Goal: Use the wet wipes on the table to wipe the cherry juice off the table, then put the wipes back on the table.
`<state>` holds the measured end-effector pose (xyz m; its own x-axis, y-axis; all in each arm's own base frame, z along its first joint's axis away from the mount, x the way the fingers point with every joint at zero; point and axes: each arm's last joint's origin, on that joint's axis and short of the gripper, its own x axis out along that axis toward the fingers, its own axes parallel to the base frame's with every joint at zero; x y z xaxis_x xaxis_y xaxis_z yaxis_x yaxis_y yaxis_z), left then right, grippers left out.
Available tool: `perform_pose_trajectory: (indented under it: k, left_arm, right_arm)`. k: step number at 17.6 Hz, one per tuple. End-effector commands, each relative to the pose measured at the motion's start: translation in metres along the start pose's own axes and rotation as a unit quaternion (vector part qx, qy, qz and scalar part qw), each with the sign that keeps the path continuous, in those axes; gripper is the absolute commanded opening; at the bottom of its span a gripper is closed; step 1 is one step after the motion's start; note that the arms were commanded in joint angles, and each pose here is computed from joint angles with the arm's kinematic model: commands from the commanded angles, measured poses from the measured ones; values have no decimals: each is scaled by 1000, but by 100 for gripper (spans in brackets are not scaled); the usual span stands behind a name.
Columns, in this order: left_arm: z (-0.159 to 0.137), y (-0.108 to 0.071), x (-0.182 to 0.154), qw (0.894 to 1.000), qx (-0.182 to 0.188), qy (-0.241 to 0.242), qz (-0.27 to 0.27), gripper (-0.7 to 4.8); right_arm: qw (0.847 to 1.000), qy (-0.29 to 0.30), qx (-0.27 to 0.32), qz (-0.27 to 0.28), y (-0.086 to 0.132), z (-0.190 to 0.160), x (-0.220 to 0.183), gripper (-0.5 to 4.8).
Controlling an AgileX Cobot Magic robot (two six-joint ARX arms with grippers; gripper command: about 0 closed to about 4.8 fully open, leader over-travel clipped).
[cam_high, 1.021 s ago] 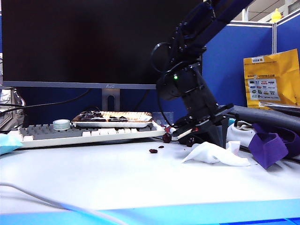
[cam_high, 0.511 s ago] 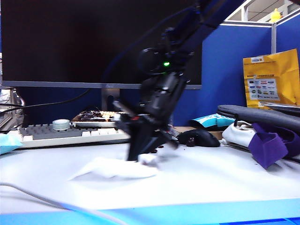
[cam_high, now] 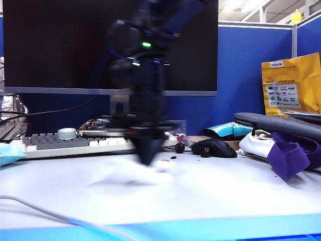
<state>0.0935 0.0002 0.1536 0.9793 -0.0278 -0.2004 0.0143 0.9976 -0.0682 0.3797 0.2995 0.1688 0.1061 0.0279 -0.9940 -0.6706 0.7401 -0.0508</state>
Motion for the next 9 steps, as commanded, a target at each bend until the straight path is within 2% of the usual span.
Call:
perform_pose_trajectory:
  k: [1, 4, 7, 9]
  left_arm:
    - [-3, 0, 0, 1000, 0, 7, -1, -4]
    - [-3, 0, 0, 1000, 0, 7, -1, -4]
    - [-3, 0, 0, 1000, 0, 7, -1, -4]
    - [-3, 0, 0, 1000, 0, 6, -1, -4]
  right_arm:
    - [991, 84, 51, -93, -40, -15, 29, -6]
    - [984, 107, 91, -106, -71, -25, 29, -6]
    - [985, 97, 94, -109, -74, -24, 23, -6]
    - [987, 74, 97, -107, -75, -17, 5, -5]
